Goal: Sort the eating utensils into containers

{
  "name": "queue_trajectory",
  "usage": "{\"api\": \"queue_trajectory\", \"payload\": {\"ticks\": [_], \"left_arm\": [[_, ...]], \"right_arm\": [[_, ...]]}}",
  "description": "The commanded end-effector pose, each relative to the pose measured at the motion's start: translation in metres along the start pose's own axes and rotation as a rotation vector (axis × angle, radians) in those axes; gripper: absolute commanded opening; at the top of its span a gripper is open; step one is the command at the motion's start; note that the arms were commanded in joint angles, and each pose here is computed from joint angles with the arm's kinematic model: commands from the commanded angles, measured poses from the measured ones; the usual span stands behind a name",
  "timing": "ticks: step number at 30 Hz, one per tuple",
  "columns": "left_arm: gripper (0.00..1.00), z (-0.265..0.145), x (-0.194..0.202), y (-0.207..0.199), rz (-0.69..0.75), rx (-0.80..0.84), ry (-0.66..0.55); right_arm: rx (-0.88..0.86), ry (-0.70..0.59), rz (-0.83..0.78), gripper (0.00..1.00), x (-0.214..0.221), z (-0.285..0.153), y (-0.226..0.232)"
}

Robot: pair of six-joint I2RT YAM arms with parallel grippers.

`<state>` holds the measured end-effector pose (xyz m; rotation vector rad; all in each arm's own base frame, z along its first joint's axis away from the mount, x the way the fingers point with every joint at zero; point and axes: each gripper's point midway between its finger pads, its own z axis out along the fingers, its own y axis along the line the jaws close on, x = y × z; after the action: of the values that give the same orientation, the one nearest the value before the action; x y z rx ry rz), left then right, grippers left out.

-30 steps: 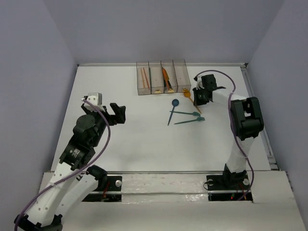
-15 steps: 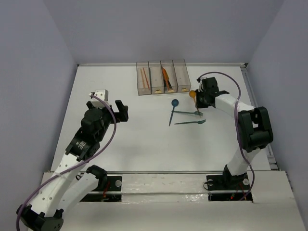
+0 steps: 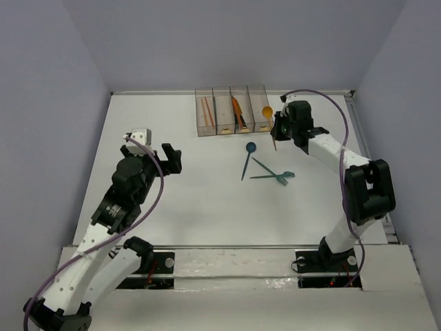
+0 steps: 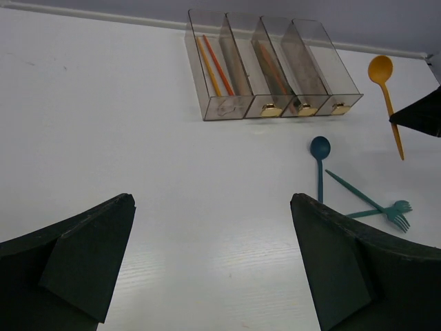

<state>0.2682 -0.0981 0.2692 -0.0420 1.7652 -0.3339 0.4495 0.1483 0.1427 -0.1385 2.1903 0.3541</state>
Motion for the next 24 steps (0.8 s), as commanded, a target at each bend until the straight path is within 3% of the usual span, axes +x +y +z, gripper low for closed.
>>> {"api": "queue_trajectory", "payload": {"ticks": [1, 6, 12, 24], "left_arm": [[0.99, -0.002, -0.017, -0.002, -0.009, 0.019, -0.066], [0.99, 0.000, -0.014, -0.006, -0.007, 0.039, -0.054], [0.99, 0.001, -0.014, -0.007, -0.007, 0.045, -0.047], [0.99, -0.003, -0.018, -0.008, -0.010, 0.058, -0.062]], "right_arm": [[-0.109, -0.134, 0.015, 0.00, -0.048, 0.014, 0.044], [-0.202, -0.173, 0.044, 0.00, -0.069, 0.037, 0.098], [-0.179, -0.220, 0.229, 0.00, -0.094, 0.086, 0.107], [-0.241, -0.171, 0.280, 0.00, -0.106, 0.151, 0.148]]}}
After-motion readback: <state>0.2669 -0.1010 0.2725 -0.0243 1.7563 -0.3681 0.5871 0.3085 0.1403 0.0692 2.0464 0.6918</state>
